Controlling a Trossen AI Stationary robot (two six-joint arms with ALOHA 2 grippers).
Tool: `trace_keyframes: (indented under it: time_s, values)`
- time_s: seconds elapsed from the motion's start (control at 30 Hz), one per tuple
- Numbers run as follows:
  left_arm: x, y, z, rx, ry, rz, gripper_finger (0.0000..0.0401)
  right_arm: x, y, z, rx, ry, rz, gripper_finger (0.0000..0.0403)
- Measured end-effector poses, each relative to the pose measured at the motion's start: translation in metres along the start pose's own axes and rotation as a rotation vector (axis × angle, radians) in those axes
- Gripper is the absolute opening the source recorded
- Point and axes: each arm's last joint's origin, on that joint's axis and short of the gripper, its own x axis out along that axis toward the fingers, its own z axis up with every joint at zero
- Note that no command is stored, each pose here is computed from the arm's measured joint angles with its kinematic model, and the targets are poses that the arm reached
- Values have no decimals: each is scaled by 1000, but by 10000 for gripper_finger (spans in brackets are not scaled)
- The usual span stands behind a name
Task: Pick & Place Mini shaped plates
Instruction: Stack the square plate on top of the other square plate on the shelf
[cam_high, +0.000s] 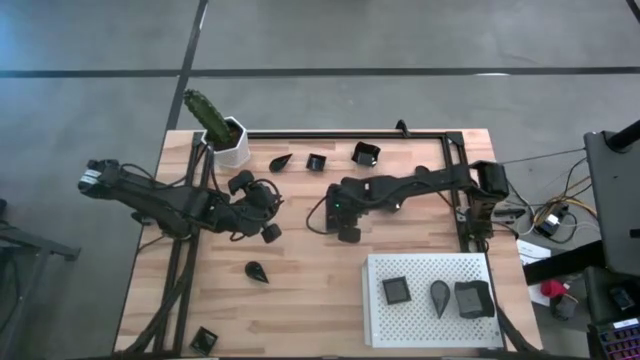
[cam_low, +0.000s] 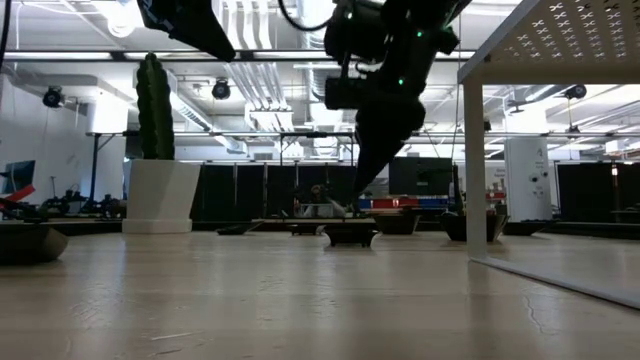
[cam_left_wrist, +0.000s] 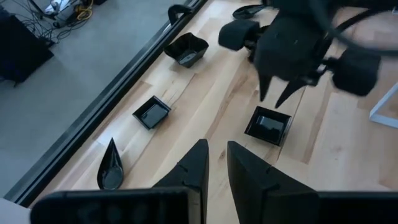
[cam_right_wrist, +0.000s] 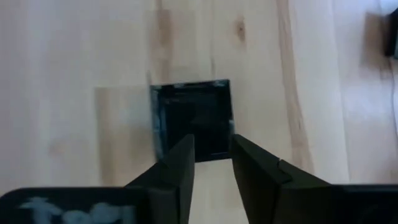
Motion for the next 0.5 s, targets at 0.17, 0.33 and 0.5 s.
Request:
trace_keyframes:
  time_s: [0.17, 0.33, 0.5]
  values:
    - [0, 0, 0, 0, 0, 0, 53, 14, -16, 0, 39, 15, -27, 119]
    - [0, 0, 0, 1, 1, 0, 53, 19, -27, -1, 70, 24, 5, 119]
    - [0, 0, 0, 1, 1, 0, 53, 34, -30, -1, 79, 25, 49, 112]
